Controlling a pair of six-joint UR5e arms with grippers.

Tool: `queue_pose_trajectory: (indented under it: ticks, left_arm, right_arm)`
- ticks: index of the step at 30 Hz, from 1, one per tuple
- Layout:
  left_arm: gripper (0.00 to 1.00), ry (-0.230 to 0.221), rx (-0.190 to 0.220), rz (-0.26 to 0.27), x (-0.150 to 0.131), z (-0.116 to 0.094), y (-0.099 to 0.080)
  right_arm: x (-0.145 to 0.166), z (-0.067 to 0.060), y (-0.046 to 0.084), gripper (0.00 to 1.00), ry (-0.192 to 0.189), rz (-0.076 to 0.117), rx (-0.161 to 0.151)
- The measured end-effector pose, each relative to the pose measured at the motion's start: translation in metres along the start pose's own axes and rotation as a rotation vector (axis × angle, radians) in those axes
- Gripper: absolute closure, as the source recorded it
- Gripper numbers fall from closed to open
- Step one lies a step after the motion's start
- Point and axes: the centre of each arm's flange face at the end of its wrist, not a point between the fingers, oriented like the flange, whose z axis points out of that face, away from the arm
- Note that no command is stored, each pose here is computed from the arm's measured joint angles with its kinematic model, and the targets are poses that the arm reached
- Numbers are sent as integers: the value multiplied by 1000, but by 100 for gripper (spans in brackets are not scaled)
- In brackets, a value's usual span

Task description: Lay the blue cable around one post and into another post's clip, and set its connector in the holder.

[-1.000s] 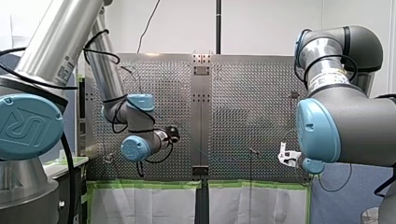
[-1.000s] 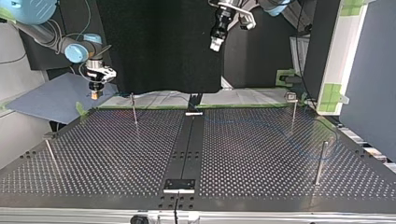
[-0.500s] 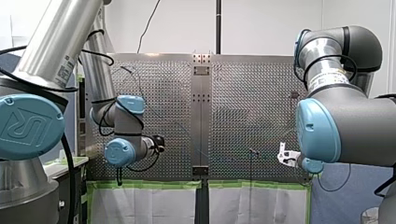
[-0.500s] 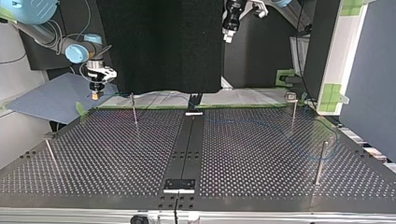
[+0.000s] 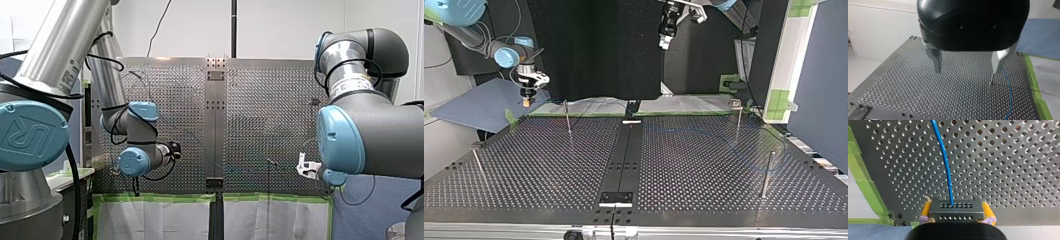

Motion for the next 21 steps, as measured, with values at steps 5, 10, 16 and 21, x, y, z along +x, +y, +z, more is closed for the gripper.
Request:
queue_pose_trajectory:
  ticks: [5, 10, 16, 21]
  left_arm:
    - [0, -1, -13, 2, 0, 0, 1]
    - [0, 0, -14, 5, 0, 0, 1]
    - [0, 3, -13, 12, 0, 0, 1]
    - [0, 6, -10, 14, 1, -1, 1]
  right_arm:
    - [5, 5, 5, 100, 11, -6, -12]
    - [12, 12, 9, 100, 17, -23, -40]
    - [32, 15, 6, 100, 28, -40, -43]
    - [53, 15, -4, 100, 35, -45, -31]
